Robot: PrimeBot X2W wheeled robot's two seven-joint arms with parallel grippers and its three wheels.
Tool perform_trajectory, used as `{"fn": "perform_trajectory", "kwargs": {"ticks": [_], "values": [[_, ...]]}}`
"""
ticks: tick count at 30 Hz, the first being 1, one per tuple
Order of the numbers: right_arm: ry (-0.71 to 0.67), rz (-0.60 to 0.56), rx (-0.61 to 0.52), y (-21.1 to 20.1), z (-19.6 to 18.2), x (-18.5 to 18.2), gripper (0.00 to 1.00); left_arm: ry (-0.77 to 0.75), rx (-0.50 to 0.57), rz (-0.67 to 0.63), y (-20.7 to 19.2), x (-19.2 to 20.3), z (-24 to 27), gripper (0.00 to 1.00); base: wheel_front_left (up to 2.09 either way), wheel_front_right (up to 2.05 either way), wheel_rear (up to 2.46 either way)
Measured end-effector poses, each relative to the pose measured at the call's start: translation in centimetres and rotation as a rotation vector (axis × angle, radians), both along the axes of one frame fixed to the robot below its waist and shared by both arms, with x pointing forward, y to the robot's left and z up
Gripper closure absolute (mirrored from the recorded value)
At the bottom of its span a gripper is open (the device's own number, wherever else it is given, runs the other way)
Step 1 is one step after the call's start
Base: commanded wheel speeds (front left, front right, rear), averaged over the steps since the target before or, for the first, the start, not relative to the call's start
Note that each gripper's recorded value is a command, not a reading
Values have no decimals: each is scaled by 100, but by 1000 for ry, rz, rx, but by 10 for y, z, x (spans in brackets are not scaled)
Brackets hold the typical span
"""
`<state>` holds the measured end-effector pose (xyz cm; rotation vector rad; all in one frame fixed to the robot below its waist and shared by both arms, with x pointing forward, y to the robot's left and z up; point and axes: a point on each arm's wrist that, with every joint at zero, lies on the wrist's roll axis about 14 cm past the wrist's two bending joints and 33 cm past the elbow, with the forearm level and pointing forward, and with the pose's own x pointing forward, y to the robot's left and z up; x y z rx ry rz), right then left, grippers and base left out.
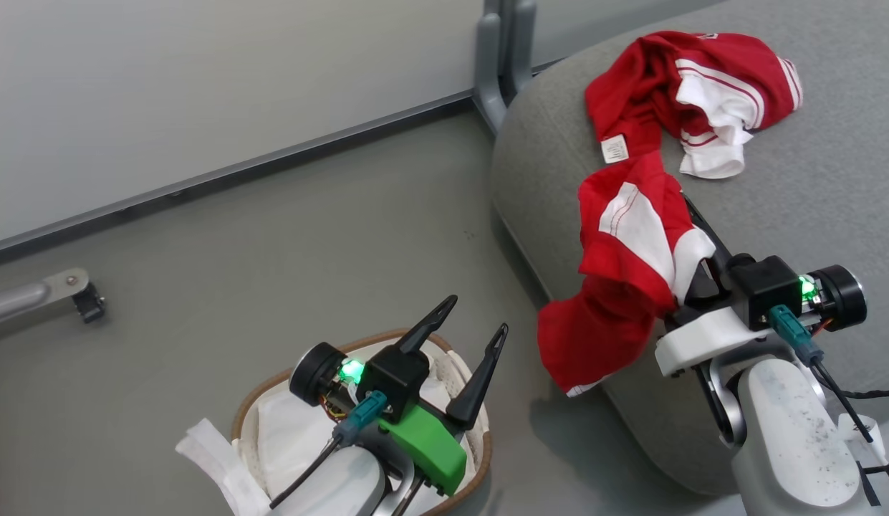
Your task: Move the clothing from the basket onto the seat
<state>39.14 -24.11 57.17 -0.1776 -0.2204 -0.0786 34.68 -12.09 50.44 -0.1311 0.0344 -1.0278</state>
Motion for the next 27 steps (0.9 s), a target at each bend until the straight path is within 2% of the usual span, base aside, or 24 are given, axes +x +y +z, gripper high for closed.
{"fn": "perform_trajectory", "kwargs": {"ticks": [8, 16, 21, 27], "values": [[33, -116, -2, -38, -9, -20, 100, 17, -1, -104, -31, -4, -10, 0, 0, 0, 0], [63, -172, -4, -56, -19, -21, 100, 41, -9, -149, -42, -3, -20, 0, 0, 0, 0], [66, -171, 0, -58, -21, -8, 100, 54, -3, -129, -36, 2, -26, 0, 0, 0, 0], [0, -162, -83, -66, 11, 28, 100, 58, -4, -96, -27, 12, -30, 0, 0, 0, 0]]}}
